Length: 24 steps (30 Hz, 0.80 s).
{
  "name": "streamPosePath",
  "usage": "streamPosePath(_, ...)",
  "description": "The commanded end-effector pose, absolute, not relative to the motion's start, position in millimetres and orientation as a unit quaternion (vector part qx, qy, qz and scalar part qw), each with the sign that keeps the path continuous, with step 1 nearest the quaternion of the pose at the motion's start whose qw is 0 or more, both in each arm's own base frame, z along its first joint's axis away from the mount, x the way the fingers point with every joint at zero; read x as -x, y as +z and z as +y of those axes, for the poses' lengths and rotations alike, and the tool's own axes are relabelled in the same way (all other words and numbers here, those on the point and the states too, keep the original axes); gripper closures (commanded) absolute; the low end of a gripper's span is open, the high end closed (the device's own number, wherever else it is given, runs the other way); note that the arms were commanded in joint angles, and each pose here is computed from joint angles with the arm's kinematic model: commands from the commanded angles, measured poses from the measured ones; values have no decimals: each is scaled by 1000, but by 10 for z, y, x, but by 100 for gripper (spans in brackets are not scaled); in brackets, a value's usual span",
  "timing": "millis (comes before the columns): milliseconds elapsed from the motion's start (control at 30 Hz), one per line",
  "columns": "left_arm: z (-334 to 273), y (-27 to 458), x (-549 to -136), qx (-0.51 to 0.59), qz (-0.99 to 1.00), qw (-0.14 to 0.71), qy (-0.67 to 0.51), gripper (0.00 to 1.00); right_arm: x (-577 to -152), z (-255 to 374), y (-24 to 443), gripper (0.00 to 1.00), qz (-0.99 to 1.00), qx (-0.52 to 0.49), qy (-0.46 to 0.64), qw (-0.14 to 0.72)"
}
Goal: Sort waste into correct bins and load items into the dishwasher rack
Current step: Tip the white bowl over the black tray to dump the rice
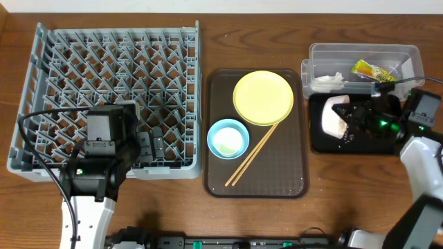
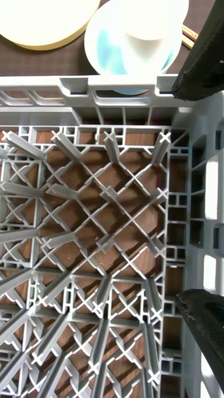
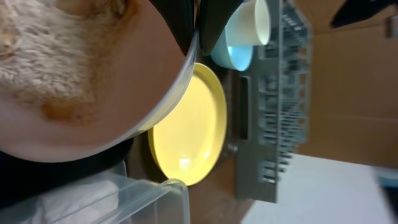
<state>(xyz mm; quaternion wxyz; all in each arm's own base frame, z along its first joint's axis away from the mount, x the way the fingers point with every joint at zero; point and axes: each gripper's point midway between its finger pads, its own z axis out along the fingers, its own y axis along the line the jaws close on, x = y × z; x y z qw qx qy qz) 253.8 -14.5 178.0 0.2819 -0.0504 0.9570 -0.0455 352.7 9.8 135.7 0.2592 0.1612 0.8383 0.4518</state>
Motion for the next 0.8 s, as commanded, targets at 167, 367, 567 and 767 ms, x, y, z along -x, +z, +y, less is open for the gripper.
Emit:
streamPosePath(167,-137,1852,-2561,56,954,290,-48,2,-3596,-48,1415,99,762,-134,575,267)
streamPosePath(367,-137,1850,-2561,56,954,290,-48,2,-3626,-292,1244,99,744,-160,589,273)
streamPosePath(567,-137,1852,-2561,56,954,290,-48,2,-3612,-563,1192,99,722,-182,602,290)
streamPosePath(767,-137,1851,-2561,56,954,290,-48,2,-3553,-852,1262,99,700,-189,607,324)
